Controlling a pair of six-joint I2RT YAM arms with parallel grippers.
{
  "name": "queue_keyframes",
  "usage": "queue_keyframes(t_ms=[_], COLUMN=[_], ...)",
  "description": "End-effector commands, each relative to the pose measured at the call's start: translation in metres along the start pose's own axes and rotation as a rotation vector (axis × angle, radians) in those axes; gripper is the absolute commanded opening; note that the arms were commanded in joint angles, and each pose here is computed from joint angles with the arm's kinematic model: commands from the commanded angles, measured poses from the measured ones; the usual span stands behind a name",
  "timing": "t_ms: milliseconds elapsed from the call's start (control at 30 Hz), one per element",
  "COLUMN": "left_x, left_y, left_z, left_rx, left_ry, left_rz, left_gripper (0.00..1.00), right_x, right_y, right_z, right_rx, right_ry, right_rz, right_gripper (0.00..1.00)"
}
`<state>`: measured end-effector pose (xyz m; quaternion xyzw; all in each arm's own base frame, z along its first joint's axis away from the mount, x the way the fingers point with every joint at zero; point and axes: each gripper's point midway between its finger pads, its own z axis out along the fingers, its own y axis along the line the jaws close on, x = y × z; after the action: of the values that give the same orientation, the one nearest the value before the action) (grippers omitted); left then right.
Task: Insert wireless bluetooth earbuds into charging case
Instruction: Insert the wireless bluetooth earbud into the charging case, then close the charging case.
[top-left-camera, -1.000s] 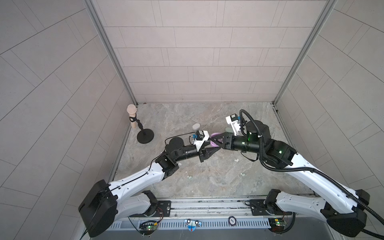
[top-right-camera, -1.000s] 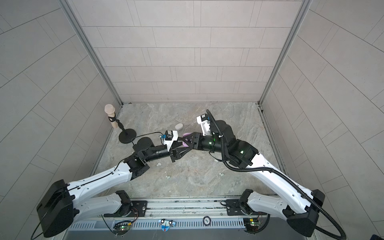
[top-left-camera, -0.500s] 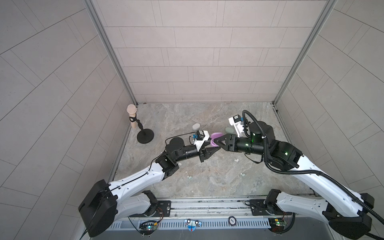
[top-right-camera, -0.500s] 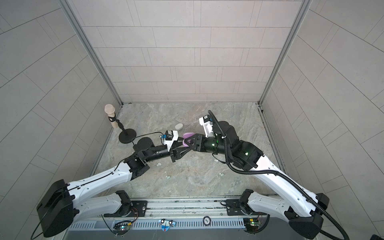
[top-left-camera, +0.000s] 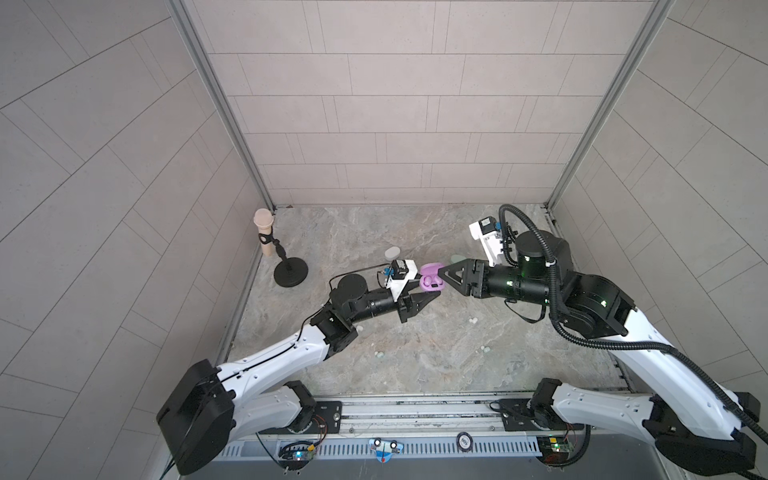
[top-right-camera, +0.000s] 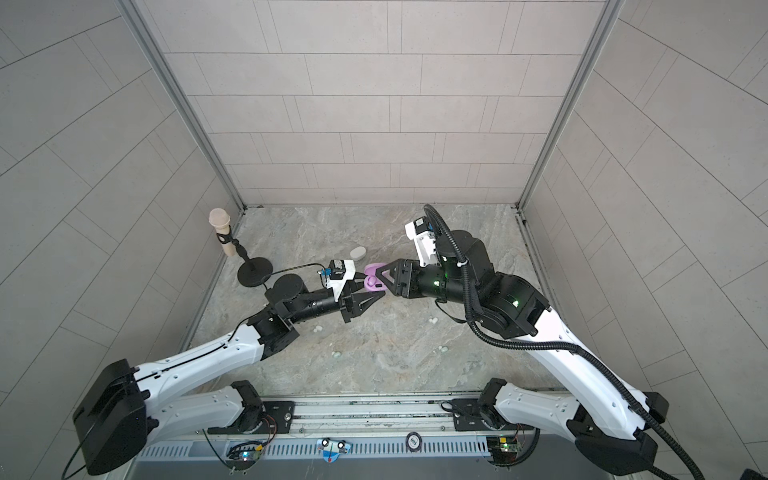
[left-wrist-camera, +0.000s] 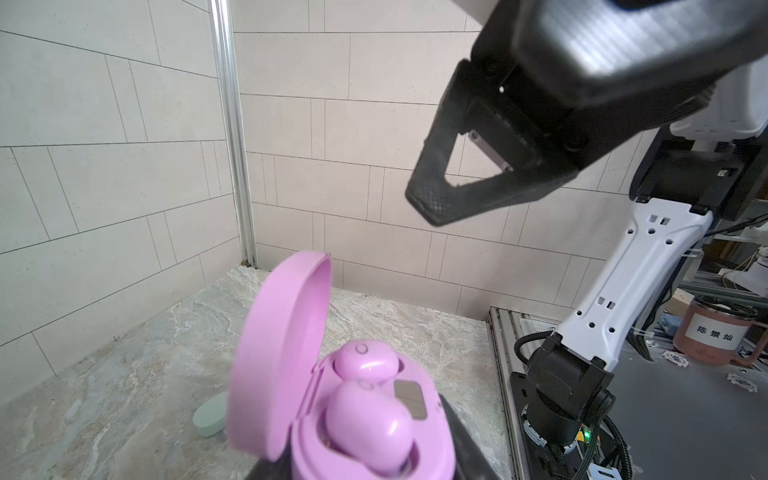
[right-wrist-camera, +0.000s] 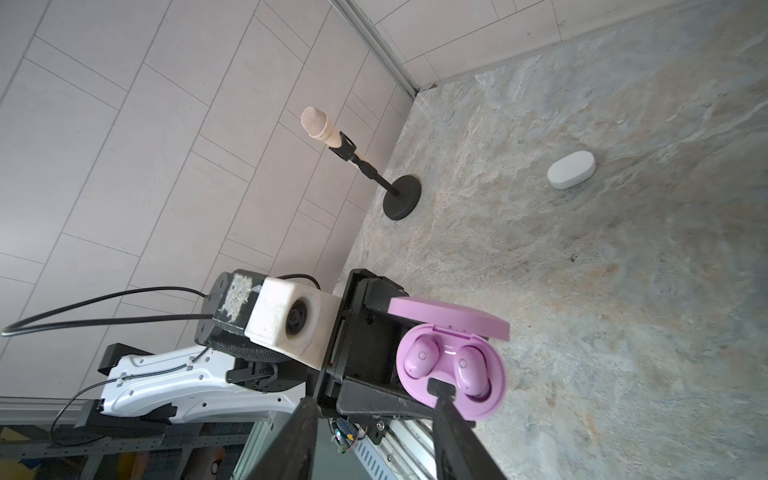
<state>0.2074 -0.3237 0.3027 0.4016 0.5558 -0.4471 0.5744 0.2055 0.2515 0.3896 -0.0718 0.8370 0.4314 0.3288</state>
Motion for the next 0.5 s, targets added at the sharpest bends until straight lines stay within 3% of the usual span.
queue_keyframes(t_ms=[0, 233, 467], left_x=[-0.019, -0.017, -0.017], left_y=[-0.008, -0.01, -0.009], left_z=[-0.004, -0.007, -0.006], left_rx=[0.023, 0.027, 0.024], left_ry=[-0.046, -0.037, -0.04], left_rz=[0.049, 0.051, 0.054], left_gripper=[0.22, 0.22, 0.22], right_x=[0.001, -0.024, -0.017], right_y=[-0.02, -0.025, -0.022], right_z=[0.007, 0.018, 0.028], right_rx=[0.113, 0.153, 0.141], right_ry=[0.049, 0.048, 0.114], right_rz=[-0.054, -0.104, -0.117], right_gripper=[0.48, 0.45, 0.41])
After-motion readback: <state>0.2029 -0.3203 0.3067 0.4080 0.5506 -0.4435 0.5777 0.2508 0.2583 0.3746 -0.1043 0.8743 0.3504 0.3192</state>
